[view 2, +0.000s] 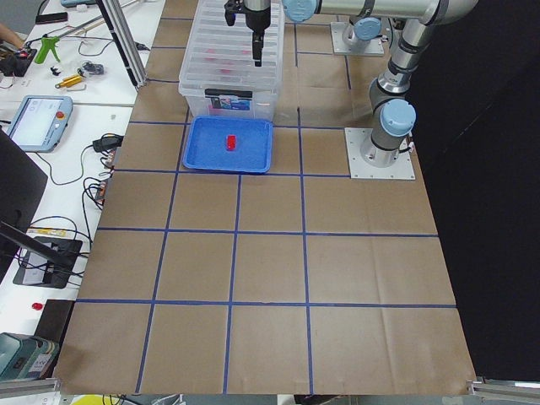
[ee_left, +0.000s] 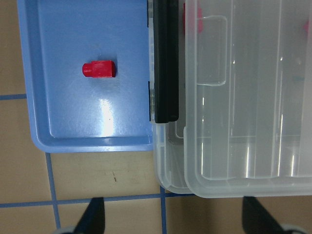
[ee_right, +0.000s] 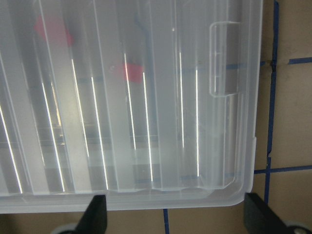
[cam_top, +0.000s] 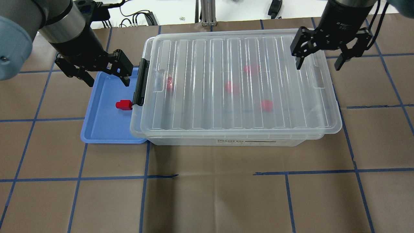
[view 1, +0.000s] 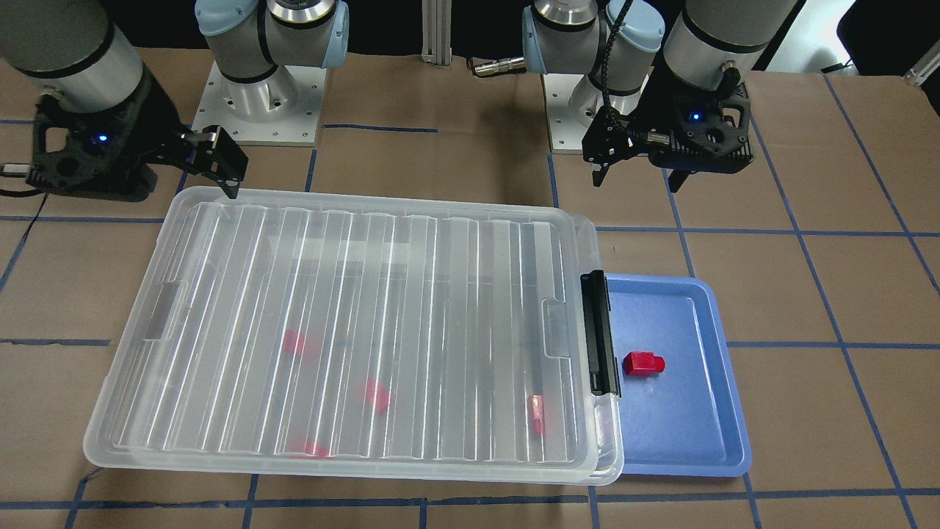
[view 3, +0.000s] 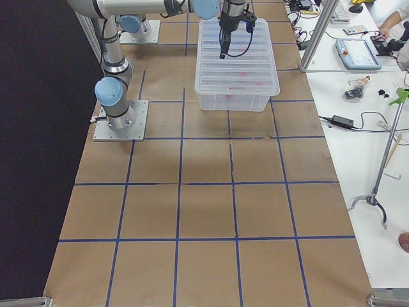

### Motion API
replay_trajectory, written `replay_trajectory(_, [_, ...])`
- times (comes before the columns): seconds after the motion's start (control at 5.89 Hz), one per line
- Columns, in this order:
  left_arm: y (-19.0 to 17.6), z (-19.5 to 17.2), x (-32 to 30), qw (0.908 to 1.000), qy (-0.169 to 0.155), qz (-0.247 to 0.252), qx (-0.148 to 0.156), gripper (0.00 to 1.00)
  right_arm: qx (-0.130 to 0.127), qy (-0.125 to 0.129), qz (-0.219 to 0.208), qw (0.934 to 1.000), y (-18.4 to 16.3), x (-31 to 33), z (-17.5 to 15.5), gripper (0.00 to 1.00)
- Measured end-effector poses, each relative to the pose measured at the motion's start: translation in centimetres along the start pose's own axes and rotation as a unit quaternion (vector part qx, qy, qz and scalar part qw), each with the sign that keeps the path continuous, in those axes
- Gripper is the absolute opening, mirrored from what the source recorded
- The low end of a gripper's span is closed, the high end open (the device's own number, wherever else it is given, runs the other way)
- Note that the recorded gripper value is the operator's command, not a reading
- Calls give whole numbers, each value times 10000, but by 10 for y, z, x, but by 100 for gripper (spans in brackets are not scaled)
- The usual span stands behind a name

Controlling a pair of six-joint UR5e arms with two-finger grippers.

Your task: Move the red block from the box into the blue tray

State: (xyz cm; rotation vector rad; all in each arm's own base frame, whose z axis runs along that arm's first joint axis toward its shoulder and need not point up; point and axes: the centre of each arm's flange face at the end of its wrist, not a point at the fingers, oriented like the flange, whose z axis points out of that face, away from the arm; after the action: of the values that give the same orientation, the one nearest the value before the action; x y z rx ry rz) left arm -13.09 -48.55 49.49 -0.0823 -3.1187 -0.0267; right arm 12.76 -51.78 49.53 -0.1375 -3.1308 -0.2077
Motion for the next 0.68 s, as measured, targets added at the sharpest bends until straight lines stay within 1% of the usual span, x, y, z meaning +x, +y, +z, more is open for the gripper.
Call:
replay_trajectory(0.17, [0,0,0,10000,0,0,0,98,-32,20,-8,10000,8,-12,5,100])
replay_trajectory(0.68, [0,0,0,10000,0,0,0,98,61,19,16,10000,14,-14,6,100])
